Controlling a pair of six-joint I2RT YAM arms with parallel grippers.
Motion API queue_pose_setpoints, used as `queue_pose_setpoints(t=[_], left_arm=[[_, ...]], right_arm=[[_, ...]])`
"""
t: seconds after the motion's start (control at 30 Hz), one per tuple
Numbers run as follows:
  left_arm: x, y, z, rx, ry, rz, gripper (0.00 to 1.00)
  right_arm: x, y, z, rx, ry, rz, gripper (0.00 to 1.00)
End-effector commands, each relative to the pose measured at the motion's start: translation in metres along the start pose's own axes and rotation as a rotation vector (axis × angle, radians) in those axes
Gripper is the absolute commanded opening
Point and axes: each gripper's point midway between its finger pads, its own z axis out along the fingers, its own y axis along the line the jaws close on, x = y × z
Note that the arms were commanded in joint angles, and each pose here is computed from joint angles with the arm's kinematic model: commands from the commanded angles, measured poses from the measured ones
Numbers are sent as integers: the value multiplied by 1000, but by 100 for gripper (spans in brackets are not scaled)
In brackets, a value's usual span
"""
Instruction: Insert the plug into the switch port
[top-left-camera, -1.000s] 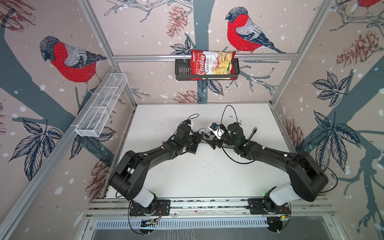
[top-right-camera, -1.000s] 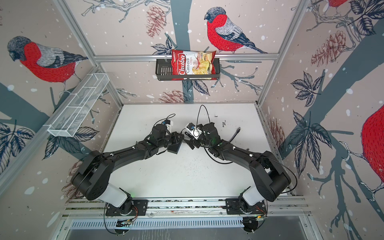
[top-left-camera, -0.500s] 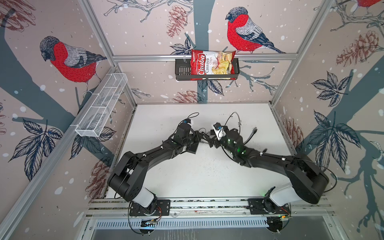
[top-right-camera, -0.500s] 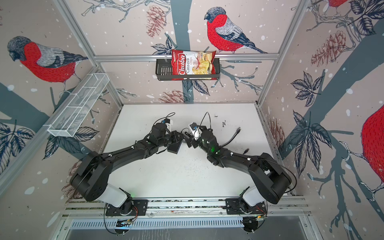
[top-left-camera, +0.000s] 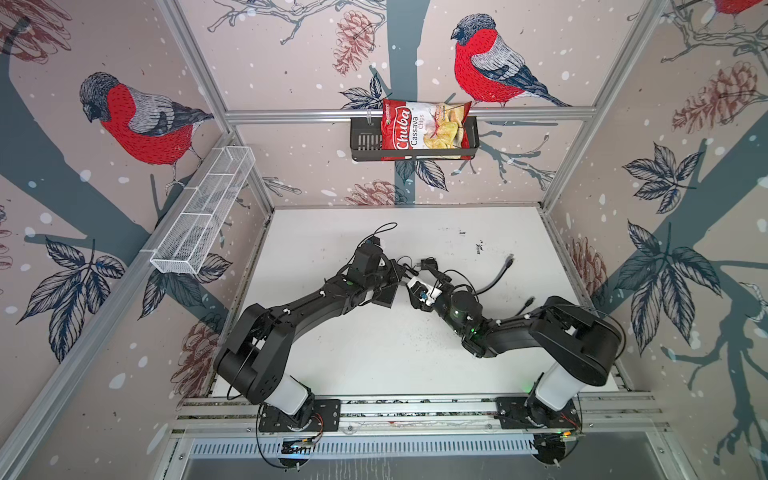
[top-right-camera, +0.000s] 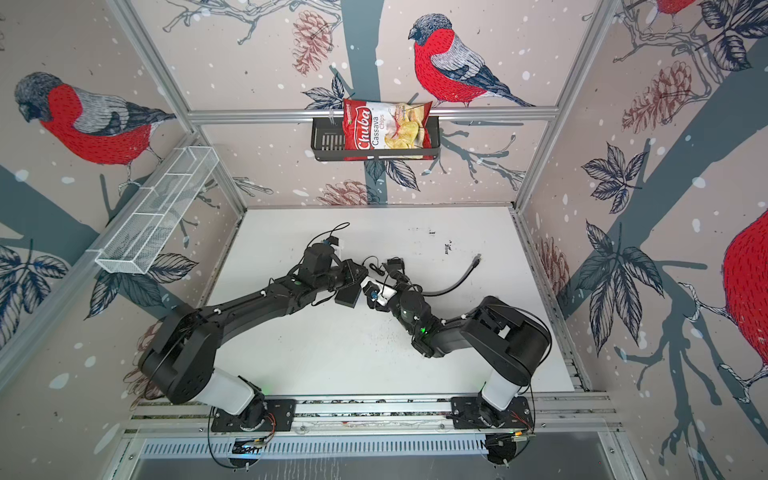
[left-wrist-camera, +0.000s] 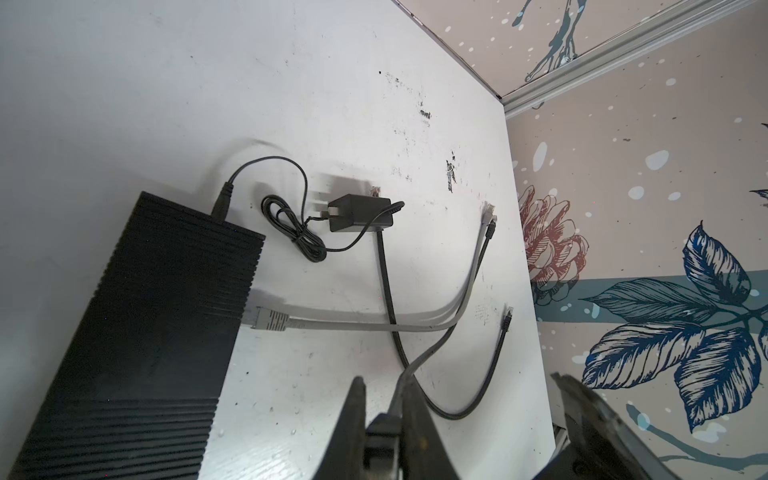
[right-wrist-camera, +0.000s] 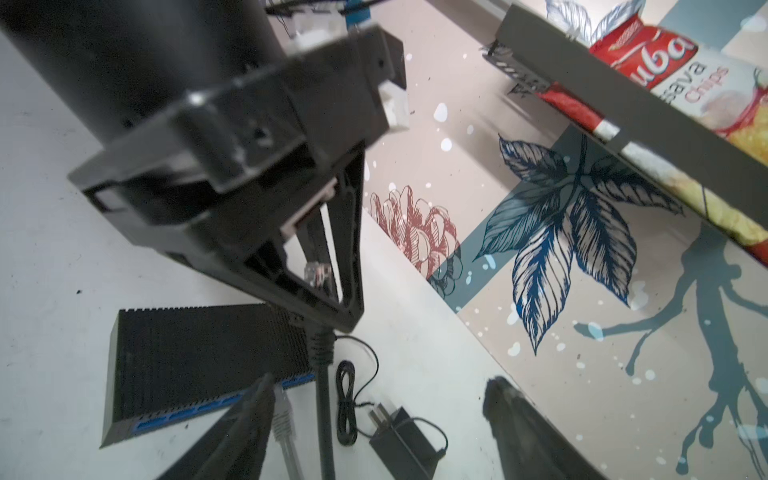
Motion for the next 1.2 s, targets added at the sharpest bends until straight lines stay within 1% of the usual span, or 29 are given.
queue_pose_setpoints(t=[0.0, 0.13, 0.2, 0.23, 0.47, 0.6, 0.73, 0.83, 0.97, 1.1, 1.17], left_arm=[[-3, -3, -2, 8, -4, -24, 14], [-3, -7, -3, 24, -3, -32, 14], [-3, -8, -3, 27, -1, -35, 14], [-3, -8, -3, 27, -2, -36, 14], [-4, -12, -5, 31, -2, -34, 14], [-5, -15, -5, 39, 0, -35, 14], [-3, -17, -6, 48, 4, -40, 14], [-3, -17, -5, 49, 6, -43, 14], [-1, -17, -4, 53, 12, -50, 14], [2, -16, -1, 57, 20, -57, 14], [2, -17, 0, 61, 23, -61, 14]], right_arm=[[-16, -10, 5, 62, -62, -13, 77], [-12, -3, 9, 39, -52, 4, 70], [-9, 0, 11, 34, -41, 14, 62], [-7, 1, 12, 31, -34, 17, 60], [1, 9, 20, 19, -3, 28, 56], [6, 8, 23, 41, 8, 23, 54], [10, 9, 27, 58, 19, 18, 44], [8, 4, 26, 86, 2, 29, 38], [6, 4, 28, 84, -3, 29, 29], [6, 5, 29, 82, -6, 33, 28], [6, 6, 30, 75, -4, 28, 26]])
